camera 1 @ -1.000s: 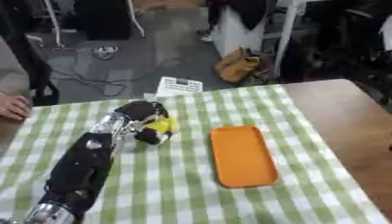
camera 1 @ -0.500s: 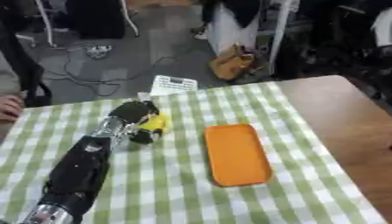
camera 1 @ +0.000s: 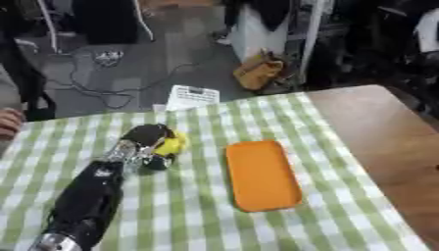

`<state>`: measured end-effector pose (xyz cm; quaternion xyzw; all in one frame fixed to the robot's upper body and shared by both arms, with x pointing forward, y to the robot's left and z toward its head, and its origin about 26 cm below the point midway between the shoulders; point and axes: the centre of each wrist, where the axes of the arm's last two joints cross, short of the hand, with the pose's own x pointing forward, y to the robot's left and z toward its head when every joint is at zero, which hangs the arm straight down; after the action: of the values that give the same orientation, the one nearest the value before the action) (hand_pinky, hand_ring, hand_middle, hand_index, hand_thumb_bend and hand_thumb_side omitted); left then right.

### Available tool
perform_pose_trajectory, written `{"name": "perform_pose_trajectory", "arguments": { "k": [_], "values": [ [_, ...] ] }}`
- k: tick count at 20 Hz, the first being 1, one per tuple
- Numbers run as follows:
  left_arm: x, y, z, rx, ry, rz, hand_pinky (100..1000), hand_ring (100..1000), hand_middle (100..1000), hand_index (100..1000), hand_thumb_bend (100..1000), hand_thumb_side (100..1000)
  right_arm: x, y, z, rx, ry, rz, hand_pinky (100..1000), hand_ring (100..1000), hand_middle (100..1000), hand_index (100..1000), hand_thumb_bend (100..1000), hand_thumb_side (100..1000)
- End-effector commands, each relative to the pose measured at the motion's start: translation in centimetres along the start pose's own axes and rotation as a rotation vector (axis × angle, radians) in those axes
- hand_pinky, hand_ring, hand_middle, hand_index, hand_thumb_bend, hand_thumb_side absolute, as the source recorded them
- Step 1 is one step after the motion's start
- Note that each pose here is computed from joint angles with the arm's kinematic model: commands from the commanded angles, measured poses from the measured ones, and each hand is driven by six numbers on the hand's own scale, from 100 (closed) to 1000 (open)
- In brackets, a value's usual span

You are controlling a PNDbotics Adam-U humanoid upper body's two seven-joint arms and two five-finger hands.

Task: Pick up objects on the table and place them in the box.

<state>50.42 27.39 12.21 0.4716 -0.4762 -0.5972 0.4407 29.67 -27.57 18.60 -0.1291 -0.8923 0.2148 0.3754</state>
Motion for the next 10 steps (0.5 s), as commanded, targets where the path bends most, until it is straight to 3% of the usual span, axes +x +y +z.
{"name": "perform_pose_trajectory", "arguments": {
  "k": [1,10],
  "values": [
    [-1.2,1.0,0.1,0.003,0.026,-0.008,447,424,440,534,100,245,0.8,-0.6,-0.4,-0.003,-0.037,0.012,508,598,740,753,100,724],
    [-0.6,6.1,0.0,0.209,-0.104,0.076,445,404,409,507,100,247,0.6,-0.7,-0.1,-0.005,-0.021,0.013,509,598,740,753,100,722]
  ]
}}
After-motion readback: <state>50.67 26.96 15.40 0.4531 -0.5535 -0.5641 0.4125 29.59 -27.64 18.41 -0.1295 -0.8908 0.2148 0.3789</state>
